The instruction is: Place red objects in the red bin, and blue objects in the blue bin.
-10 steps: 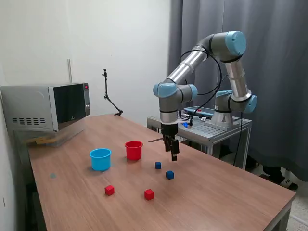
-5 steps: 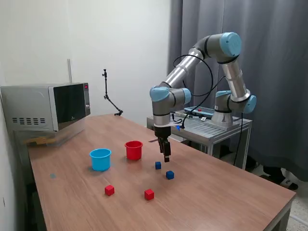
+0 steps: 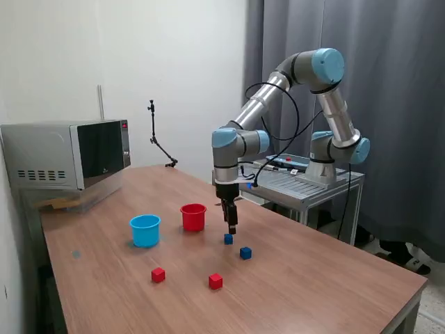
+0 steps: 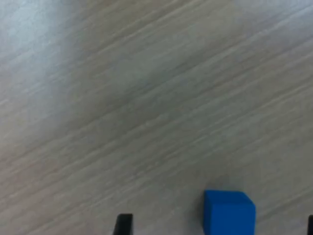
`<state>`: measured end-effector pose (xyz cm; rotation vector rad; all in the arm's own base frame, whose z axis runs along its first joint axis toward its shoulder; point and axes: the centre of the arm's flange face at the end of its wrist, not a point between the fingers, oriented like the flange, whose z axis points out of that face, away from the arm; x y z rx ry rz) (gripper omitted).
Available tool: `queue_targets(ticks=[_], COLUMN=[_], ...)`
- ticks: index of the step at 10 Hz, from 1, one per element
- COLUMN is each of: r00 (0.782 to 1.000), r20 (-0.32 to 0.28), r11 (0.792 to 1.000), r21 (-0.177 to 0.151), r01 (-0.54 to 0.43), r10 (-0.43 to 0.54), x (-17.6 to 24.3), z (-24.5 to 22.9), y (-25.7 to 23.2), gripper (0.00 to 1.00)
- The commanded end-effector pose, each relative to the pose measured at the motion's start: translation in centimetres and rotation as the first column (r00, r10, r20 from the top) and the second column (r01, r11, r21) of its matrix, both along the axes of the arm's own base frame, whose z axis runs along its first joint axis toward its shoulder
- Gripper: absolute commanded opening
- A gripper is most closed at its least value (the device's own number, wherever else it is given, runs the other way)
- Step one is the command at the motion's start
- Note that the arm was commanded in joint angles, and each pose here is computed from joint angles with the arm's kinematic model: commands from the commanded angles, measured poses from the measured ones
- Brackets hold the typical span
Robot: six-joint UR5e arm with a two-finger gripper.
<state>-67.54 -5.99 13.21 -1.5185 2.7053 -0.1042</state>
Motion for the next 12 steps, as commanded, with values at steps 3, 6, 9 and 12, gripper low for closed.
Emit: queue_targets(ticks=[3,6,9,12], r00=[1.000,0.999,0.999,0.999], r20=[0.002,-0.013,0.003,0.008], r11=[1.000,0.999,0.999,0.999], r21=[-0.003,-0.002,-0.004,-0.005], r01=[-0.013,-0.036,-0.045,-0.048], r10=[0.013,0.036,0.045,0.048], x=[-0.3,-0.5,-0.6,-0.5], z=[-1.1,-1.6,-2.9,-3.1], y=[0.1,-0.2,-0.5,-0.7], gripper=[1.00,1.00,1.00,1.00])
